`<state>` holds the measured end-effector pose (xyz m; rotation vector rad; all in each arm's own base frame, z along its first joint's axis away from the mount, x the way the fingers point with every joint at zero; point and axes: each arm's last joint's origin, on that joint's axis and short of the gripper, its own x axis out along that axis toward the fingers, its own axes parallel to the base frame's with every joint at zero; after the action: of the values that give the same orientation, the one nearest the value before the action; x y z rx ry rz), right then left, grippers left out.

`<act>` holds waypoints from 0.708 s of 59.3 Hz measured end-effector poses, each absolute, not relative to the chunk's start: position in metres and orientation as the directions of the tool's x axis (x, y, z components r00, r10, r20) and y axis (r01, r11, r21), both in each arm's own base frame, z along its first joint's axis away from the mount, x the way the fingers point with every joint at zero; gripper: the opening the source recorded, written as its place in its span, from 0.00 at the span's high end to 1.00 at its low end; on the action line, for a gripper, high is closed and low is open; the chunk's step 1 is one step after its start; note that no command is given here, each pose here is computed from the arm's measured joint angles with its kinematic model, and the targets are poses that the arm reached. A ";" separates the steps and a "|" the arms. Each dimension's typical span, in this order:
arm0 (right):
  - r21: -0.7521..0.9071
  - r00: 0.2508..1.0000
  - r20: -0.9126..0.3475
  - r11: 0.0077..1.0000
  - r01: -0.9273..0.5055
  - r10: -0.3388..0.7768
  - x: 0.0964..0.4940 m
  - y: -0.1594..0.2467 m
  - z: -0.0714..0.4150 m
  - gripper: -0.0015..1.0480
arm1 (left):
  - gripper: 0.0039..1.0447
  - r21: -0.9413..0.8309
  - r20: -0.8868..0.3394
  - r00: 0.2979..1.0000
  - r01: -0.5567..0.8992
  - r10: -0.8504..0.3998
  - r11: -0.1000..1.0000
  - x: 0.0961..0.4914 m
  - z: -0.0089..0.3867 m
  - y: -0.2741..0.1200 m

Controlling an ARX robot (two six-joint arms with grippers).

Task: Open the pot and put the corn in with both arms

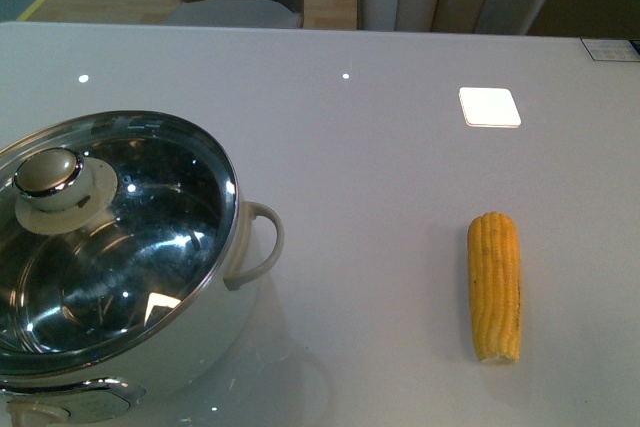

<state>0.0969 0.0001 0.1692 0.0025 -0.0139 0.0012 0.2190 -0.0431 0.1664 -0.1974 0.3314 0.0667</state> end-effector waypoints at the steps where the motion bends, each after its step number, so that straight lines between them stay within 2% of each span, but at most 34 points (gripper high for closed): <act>1: 0.002 1.000 0.014 1.000 -0.001 0.001 0.097 0.000 0.169 0.08 | 0.06 -0.184 -0.332 0.943 -0.092 0.026 0.979 0.221 0.165 -0.044; 11: 0.002 1.000 0.014 1.000 -0.001 0.001 0.097 0.000 0.169 0.08 | 0.06 -0.188 -0.375 0.925 -0.009 -0.063 0.982 0.241 0.129 -0.050; 18: 0.002 1.000 0.014 1.000 -0.001 0.001 0.097 0.000 0.169 0.08 | 0.06 -0.138 -0.404 0.913 0.002 -0.058 0.990 0.251 0.104 -0.035; 26: 0.002 1.000 0.014 1.000 -0.001 0.001 0.097 0.000 0.169 0.08 | 0.06 -0.131 -0.418 0.906 0.010 -0.065 0.991 0.255 0.088 -0.024; 42: 0.002 1.000 0.014 1.000 -0.001 0.001 0.097 0.000 0.169 0.08 | 0.06 -0.088 -0.417 0.900 0.103 -0.131 0.991 0.253 0.073 -0.031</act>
<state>0.0969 0.0001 0.1692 0.0025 -0.0139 0.0012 0.2527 -0.0311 0.0728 -0.0642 0.4357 -0.1209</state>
